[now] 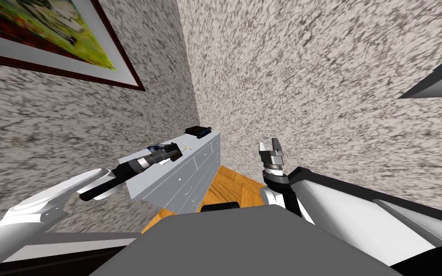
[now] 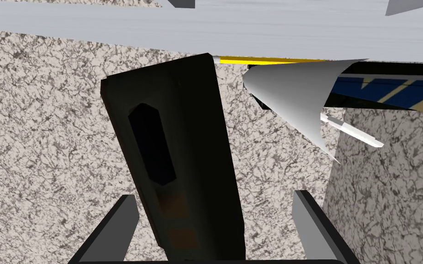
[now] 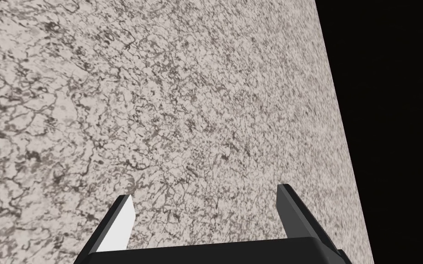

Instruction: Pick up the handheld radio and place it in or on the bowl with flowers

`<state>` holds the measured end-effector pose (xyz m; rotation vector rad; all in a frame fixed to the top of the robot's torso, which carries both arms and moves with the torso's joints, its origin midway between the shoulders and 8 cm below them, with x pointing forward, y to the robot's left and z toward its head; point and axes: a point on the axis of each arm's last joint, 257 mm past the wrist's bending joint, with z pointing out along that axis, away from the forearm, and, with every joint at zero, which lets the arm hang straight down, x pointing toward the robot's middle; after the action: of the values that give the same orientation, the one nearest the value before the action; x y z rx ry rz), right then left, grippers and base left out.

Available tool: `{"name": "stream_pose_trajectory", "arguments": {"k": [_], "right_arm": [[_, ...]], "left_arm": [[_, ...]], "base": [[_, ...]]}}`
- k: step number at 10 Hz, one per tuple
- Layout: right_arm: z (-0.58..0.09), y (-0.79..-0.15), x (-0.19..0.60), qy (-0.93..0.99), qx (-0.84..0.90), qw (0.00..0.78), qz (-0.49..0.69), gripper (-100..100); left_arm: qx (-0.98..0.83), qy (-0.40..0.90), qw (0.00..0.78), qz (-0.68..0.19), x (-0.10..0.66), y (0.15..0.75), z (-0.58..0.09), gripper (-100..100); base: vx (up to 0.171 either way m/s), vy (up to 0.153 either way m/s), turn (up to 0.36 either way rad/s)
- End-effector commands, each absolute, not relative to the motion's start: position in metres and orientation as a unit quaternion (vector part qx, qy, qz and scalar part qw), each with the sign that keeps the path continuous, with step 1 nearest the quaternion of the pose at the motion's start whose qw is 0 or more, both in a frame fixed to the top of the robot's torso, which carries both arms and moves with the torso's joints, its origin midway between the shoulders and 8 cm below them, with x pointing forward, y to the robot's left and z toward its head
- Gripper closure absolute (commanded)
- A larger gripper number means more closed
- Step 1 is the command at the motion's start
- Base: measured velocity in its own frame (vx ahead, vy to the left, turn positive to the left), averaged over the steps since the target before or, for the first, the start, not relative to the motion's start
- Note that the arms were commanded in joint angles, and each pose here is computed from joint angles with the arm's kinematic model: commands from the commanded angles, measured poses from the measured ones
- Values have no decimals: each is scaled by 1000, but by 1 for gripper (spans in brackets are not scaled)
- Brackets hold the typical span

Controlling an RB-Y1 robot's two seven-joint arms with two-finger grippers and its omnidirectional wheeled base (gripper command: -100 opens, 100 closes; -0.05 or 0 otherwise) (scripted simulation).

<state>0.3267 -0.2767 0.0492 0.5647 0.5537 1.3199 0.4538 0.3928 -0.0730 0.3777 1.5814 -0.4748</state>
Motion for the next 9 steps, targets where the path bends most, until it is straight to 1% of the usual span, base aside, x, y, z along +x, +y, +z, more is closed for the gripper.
{"name": "stream_pose_trajectory", "arguments": {"k": [1,2,3,4,5,8,9], "right_arm": [[49,-277,327,250,255,718,597,0],[49,-277,327,250,255,718,597,0],[49,-277,327,250,255,718,597,0],[49,-277,327,250,255,718,597,0],[49,-277,327,250,255,718,597,0],[49,-277,327,250,255,718,597,0],[49,-277,327,250,255,718,597,0]], "left_arm": [[158,705,661,-202,455,407,-79,-100],[167,697,669,-199,456,414,-67,-100],[157,703,666,-194,456,425,-73,-100],[149,707,665,-189,457,434,-77,-100],[156,701,670,-187,456,441,-68,-100],[131,711,670,-170,455,480,-75,-100],[135,706,674,-170,454,488,-67,-100]], "base": [[-13,-23,29],[-37,-48,-203],[-40,-44,-138],[-16,-18,14],[-36,-45,-181],[-46,-55,-167],[-36,-77,-173]]}}
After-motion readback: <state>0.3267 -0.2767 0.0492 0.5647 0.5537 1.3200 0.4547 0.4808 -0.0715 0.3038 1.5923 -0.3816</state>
